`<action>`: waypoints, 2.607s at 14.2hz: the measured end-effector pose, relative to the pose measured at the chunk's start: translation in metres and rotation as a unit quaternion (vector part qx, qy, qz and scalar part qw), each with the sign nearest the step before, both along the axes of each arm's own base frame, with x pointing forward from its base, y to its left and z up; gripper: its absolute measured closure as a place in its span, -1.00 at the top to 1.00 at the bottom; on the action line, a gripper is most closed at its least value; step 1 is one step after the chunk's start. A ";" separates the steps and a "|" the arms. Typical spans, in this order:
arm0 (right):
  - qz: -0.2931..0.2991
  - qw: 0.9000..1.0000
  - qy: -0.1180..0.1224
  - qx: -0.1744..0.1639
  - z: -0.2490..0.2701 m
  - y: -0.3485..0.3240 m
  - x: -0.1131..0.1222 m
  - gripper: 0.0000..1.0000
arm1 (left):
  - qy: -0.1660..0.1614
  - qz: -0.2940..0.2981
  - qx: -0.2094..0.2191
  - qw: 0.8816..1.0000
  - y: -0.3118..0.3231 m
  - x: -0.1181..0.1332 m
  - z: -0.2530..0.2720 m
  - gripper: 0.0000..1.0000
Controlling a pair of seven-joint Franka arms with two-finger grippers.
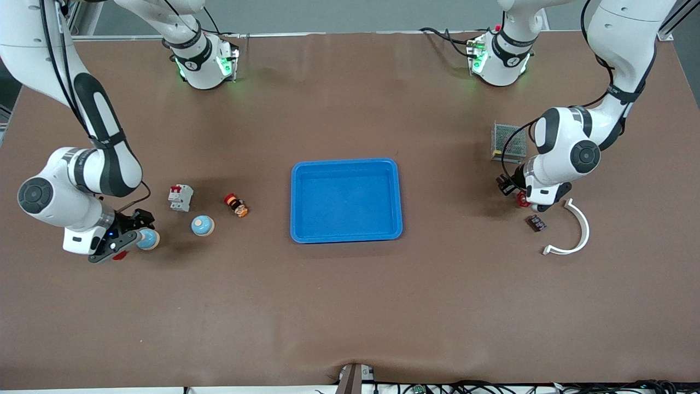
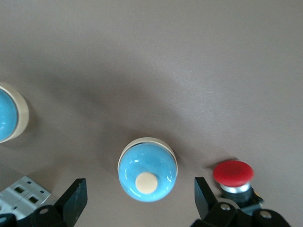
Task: Place electrolytic capacitor and blue bell in tray
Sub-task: 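Reach the left gripper to the brown capacitor while the right gripper reaches the bell, then grasp the capacitor with the left gripper while the right gripper grasps the bell, then drop the capacitor into the tray while the right gripper lifts the bell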
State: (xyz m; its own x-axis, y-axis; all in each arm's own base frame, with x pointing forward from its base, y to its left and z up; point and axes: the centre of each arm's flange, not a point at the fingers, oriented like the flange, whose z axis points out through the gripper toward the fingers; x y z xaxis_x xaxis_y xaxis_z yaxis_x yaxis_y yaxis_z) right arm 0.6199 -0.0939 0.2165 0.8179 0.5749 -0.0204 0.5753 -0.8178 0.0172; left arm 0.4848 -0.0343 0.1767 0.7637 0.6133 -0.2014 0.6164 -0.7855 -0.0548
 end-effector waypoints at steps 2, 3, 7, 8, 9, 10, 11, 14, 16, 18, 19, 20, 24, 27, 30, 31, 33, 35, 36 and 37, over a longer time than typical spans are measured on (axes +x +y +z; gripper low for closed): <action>0.002 1.000 0.001 0.000 -0.012 0.000 0.000 1.00 | -0.006 0.013 0.000 1.000 -0.013 0.006 0.006 -0.40; 0.003 1.000 -0.001 0.000 -0.017 0.000 0.000 1.00 | -0.009 0.022 0.000 1.000 -0.025 0.008 0.010 -0.40; 0.006 1.000 -0.004 0.000 -0.033 -0.004 -0.001 1.00 | -0.014 0.045 -0.003 0.999 -0.063 0.024 0.031 -0.40; 0.006 1.000 -0.003 0.001 -0.036 -0.006 -0.002 1.00 | -0.013 0.051 -0.003 0.999 -0.073 0.028 0.037 -0.40; 0.006 1.000 -0.002 0.002 -0.038 -0.008 -0.002 1.00 | -0.013 0.056 -0.004 0.998 -0.084 0.032 0.045 -0.40; 0.005 1.000 -0.002 0.003 -0.039 -0.009 -0.003 1.00 | -0.013 0.060 -0.006 0.998 -0.097 0.036 0.053 -0.40; 0.005 1.000 -0.001 0.003 -0.040 -0.009 -0.003 1.00 | -0.013 0.065 -0.008 0.998 -0.113 0.039 0.062 -0.40; 0.006 1.000 -0.002 0.004 -0.040 -0.009 -0.002 0.94 | -0.015 0.077 -0.008 0.997 -0.163 0.040 0.085 -0.40; 0.006 1.000 -0.002 0.004 -0.040 -0.008 -0.002 0.60 | -0.016 0.081 -0.006 0.997 -0.192 0.035 0.093 -0.40; 0.006 1.000 -0.004 0.004 -0.039 -0.008 -0.001 0.34 | -0.017 0.089 -0.004 0.996 -0.219 0.028 0.097 -0.40; 0.006 1.000 -0.004 0.004 -0.039 -0.008 -0.001 0.34 | -0.017 0.098 -0.004 0.995 -0.233 0.025 0.099 -0.40; 0.007 1.000 -0.004 0.004 -0.039 -0.007 -0.001 0.34 | -0.016 0.108 -0.005 0.994 -0.246 0.024 0.100 -0.40; 0.008 1.000 0.001 0.008 -0.037 -0.003 0.001 0.34 | -0.007 0.142 -0.014 0.990 -0.299 0.023 0.097 -0.40; -0.006 0.999 0.040 0.032 -0.013 0.007 0.016 0.34 | 0.002 0.161 -0.016 0.987 -0.324 0.020 0.092 -0.40; -0.055 0.995 0.070 0.039 0.039 0.030 0.031 0.34 | 0.013 0.190 -0.015 0.982 -0.348 0.014 0.087 -0.40; -0.078 0.994 0.074 0.036 0.058 0.045 0.032 0.34 | 0.017 0.203 -0.014 0.979 -0.355 0.012 0.083 -0.40; -0.125 0.988 0.085 0.028 0.091 0.084 0.028 0.34 | 0.024 0.230 -0.014 0.973 -0.365 0.008 0.072 -0.40; -0.167 0.981 0.093 0.018 0.113 0.125 0.022 0.34 | 0.030 0.247 -0.016 0.968 -0.374 0.002 0.057 -0.40; -0.190 0.977 0.096 0.012 0.120 0.145 0.018 0.34 | 0.034 0.254 -0.017 0.967 -0.379 -0.001 0.049 -0.40; -0.212 0.972 0.098 0.006 0.126 0.165 0.014 0.34 | 0.038 0.261 -0.017 0.965 -0.383 -0.005 0.042 -0.40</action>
